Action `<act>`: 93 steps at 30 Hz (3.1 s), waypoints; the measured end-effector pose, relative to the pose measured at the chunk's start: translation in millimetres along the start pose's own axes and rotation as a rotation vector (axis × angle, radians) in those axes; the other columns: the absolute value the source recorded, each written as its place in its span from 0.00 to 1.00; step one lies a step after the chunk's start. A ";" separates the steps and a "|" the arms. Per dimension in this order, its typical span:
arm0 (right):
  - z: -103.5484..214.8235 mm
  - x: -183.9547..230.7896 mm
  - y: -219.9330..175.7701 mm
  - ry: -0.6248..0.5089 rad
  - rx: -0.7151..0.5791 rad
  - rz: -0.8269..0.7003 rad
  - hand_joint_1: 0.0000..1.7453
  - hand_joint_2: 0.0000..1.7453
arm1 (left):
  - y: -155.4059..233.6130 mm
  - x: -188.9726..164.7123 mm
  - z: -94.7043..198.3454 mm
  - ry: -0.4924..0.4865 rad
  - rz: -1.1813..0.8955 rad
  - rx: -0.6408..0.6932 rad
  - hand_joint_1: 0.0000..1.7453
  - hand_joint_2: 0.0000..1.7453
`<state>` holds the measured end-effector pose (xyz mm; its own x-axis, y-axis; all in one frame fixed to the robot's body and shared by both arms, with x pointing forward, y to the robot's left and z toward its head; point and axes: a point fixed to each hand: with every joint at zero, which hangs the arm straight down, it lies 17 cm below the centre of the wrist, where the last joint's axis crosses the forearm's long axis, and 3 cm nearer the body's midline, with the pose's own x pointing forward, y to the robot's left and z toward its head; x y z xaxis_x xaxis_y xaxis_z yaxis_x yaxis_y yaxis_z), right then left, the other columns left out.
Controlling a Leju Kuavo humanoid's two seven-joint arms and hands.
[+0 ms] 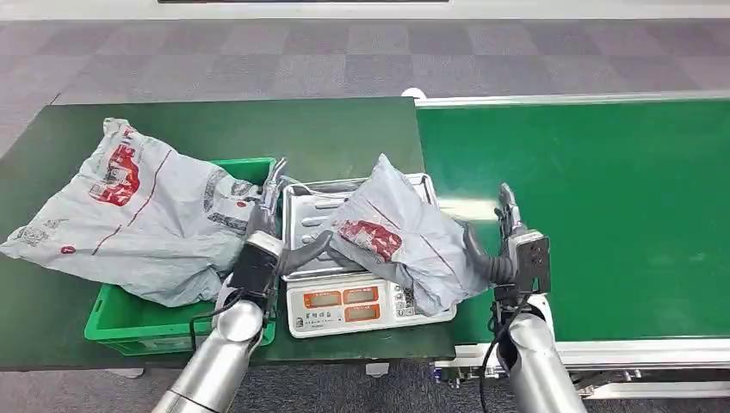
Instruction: Moved the parcel from conveyor to table for the left to box.
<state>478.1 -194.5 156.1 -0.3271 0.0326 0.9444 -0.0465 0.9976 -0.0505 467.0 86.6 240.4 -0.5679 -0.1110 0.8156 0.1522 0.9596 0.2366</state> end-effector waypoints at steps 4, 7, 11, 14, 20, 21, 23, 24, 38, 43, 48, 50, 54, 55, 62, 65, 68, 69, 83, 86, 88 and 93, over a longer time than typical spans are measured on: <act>8.6 -1.2 9.8 0.013 0.025 -0.039 0.00 1.00 | -40.9 11.6 -10.9 -0.080 -0.161 -0.192 0.00 1.00; 9.2 0.8 12.2 0.011 0.028 -0.050 0.00 1.00 | -67.2 16.6 -13.5 -0.136 -0.234 -0.305 0.00 1.00; 7.9 3.5 12.9 0.009 0.034 -0.056 0.00 1.00 | -105.4 16.6 -15.5 -0.223 -0.364 -0.475 0.00 1.00; 6.5 8.7 15.4 -0.003 0.044 -0.065 0.00 1.00 | -129.3 10.1 -14.0 -0.260 -0.431 -0.596 0.00 1.00; 4.6 14.8 18.4 -0.016 0.061 -0.075 0.00 1.00 | -178.4 -20.6 23.9 -0.240 -0.475 -0.956 0.00 1.00; 4.2 16.2 18.5 -0.019 0.062 -0.077 0.00 1.00 | -184.9 -28.6 37.0 -0.220 -0.467 -1.031 0.00 1.00; 3.8 18.9 18.2 -0.025 0.061 -0.084 0.00 1.00 | -192.1 -39.8 58.1 -0.185 -0.444 -1.147 0.00 1.00; 3.4 20.2 17.9 -0.028 0.061 -0.085 0.00 1.00 | -194.2 -44.2 66.1 -0.167 -0.437 -1.191 0.00 1.00; -3.0 34.7 18.9 -0.060 0.061 -0.122 0.00 1.00 | -198.7 -49.0 69.1 -0.121 -0.407 -1.210 1.00 1.00; -5.9 37.5 17.2 -0.066 0.052 -0.130 0.00 1.00 | -194.5 -41.4 45.9 -0.138 -0.447 -1.107 1.00 1.00; -5.9 37.8 17.1 -0.067 0.051 -0.134 0.00 1.00 | -187.1 -24.7 20.7 -0.203 -0.520 -1.007 1.00 1.00; -6.1 37.9 16.9 -0.067 0.049 -0.134 0.00 1.00 | -184.2 -17.3 12.6 -0.232 -0.550 -0.975 1.00 1.00; -6.0 38.0 15.3 -0.069 0.045 -0.132 0.00 1.00 | -177.8 -4.5 1.4 -0.286 -0.614 -0.930 1.00 1.00; -5.5 38.3 14.5 -0.071 0.043 -0.131 0.00 1.00 | -176.3 -1.2 -0.8 -0.308 -0.638 -0.919 1.00 1.00; 10.4 36.6 13.1 -0.076 0.036 -0.129 0.00 1.00 | -154.5 9.0 -15.1 -0.420 -0.838 -0.835 1.00 1.00; 13.1 37.6 13.3 -0.079 0.037 -0.126 0.00 1.00 | -147.7 10.0 -18.5 -0.438 -0.886 -0.816 1.00 1.00; 13.1 38.1 13.4 -0.080 0.037 -0.125 0.00 1.00 | -146.8 10.5 -19.0 -0.441 -0.891 -0.813 1.00 1.00; 13.3 37.9 13.4 -0.080 0.037 -0.125 0.00 1.00 | -146.4 10.6 -19.2 -0.443 -0.894 -0.812 1.00 1.00; 22.8 39.4 13.5 -0.082 0.037 -0.096 0.00 1.00 | -2.7 24.4 -98.0 -0.445 -1.452 -0.383 1.00 1.00; 27.4 38.7 11.9 -0.080 0.031 -0.090 0.00 1.00 | 32.6 20.4 -105.5 -0.403 -1.516 -0.324 1.00 1.00; 31.7 37.8 10.1 -0.077 0.026 -0.085 0.00 1.00 | 59.9 14.5 -106.3 -0.367 -1.577 -0.279 1.00 1.00; 41.6 33.1 2.2 -0.065 0.007 -0.076 0.00 1.00 | 121.1 -4.4 -94.3 -0.258 -1.635 -0.194 1.00 1.00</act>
<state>427.9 -193.8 173.7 -0.3832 -0.0470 0.9225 -0.0800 0.9966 0.0175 564.3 178.9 315.3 -0.3260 -0.8369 -0.4397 -0.6171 -0.1639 0.7696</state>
